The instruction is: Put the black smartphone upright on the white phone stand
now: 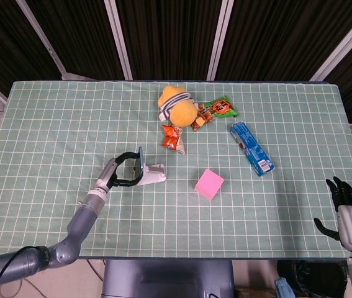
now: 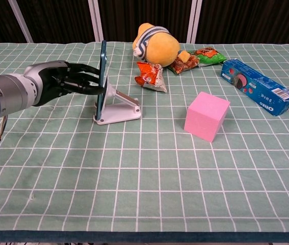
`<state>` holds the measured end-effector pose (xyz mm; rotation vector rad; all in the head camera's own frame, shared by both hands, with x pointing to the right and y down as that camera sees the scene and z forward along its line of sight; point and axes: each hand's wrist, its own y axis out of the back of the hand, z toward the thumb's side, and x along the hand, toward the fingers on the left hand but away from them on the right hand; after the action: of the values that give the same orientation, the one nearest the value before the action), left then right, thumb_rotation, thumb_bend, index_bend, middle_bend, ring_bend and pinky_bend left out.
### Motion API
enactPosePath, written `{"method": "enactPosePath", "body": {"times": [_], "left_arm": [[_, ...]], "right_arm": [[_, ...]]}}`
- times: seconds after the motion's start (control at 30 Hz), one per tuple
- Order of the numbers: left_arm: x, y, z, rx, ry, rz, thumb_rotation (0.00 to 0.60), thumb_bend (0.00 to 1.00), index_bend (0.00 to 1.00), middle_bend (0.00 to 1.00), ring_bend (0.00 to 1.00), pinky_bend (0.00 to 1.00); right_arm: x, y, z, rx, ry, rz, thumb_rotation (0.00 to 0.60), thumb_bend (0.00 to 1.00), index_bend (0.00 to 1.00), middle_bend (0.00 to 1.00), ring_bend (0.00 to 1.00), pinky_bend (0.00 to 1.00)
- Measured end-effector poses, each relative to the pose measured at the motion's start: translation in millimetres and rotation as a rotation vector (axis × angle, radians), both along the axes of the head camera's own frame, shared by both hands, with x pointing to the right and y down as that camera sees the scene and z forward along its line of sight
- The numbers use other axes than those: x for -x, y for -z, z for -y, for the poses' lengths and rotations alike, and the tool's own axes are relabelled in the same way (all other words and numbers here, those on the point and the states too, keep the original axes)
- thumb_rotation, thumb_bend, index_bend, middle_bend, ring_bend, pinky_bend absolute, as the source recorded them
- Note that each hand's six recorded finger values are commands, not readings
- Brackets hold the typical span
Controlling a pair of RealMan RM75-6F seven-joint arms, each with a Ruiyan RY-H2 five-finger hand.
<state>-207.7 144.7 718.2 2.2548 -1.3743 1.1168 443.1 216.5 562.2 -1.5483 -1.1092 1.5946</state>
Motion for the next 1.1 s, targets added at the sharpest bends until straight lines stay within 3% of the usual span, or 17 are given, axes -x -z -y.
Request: {"method": "enactPosePath", "body": {"times": [0.23, 0.6, 0.87, 1.1], "left_arm": [[1, -1, -3, 0.01, -0.023, 0.01, 0.6, 0.29, 0.12, 0.08, 0.0, 0.0], [2, 2, -4, 0.01, -0.05, 0.013, 0.6, 0.29, 0.08, 0.04, 0.0, 0.0], [9, 8, -6, -0.001, -0.062, 0.02, 0.6, 0.23, 0.0, 0.0, 0.0, 0.0], [22, 17, -7, -0.008, -0.069, 0.031, 0.6, 0.16, 0.0, 0.0, 0.0, 0.0]], "right_arm": [[0, 0, 0, -0.001, 0.0, 0.001, 0.6, 0.34, 0.0, 0.0, 0.0, 0.12], [0, 0, 0, -0.001, 0.0, 0.0, 0.6, 0.34, 0.0, 0.0, 0.0, 0.12], [0, 0, 0, -0.002, 0.001, -0.001, 0.6, 0.34, 0.0, 0.0, 0.0, 0.12], [0, 0, 0, -0.003, 0.001, -0.003, 0.6, 0.34, 0.0, 0.0, 0.0, 0.12]]}}
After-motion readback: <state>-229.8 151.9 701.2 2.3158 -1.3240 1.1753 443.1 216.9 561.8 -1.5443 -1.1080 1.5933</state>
